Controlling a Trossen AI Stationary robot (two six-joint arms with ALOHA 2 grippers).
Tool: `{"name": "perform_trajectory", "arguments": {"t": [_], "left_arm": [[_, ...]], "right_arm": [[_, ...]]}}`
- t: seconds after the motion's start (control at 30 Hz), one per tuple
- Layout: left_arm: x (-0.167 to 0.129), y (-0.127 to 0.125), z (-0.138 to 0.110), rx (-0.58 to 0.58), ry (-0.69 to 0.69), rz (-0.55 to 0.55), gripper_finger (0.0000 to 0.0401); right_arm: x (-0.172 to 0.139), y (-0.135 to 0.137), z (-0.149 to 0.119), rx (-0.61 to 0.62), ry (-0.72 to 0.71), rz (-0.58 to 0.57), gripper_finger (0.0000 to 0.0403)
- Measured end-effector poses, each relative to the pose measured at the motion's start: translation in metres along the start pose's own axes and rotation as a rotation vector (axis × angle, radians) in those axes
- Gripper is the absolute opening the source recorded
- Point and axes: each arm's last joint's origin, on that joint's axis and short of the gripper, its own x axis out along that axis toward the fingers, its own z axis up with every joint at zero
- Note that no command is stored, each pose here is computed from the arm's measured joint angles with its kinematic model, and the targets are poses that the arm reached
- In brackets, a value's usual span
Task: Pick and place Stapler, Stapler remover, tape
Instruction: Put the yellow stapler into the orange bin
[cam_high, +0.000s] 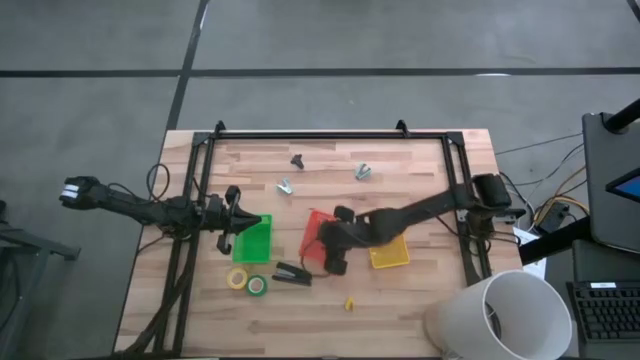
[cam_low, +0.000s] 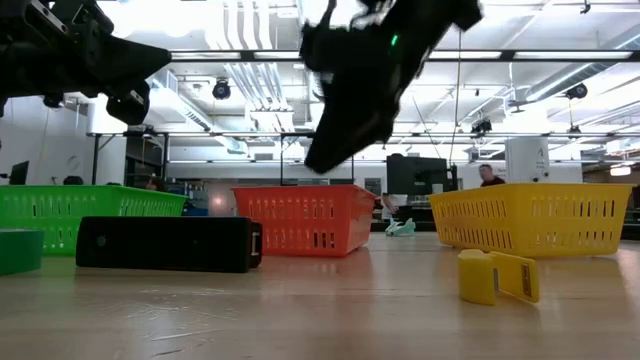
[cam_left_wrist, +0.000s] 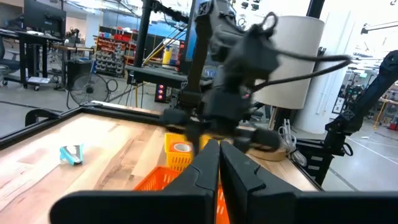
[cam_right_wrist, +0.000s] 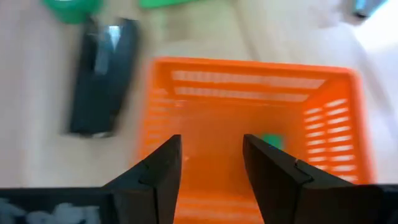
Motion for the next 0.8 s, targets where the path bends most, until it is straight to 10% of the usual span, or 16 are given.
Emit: {"name": "perform_trajectory", "arguments": {"t": [0.5,0.8], "left_arm": [[0.000,0.000,0.000,0.000,0.000,0.000,0.0016],[0.000,0.000,0.000,0.000,0.000,0.000,0.0016]], "right_arm": [[-0.033,0.088,-0.046,-0.030,0.047,0.163,0.0135],[-0.022,0.113,-0.075,-0.034,0.127,0.178,0.0193]]}}
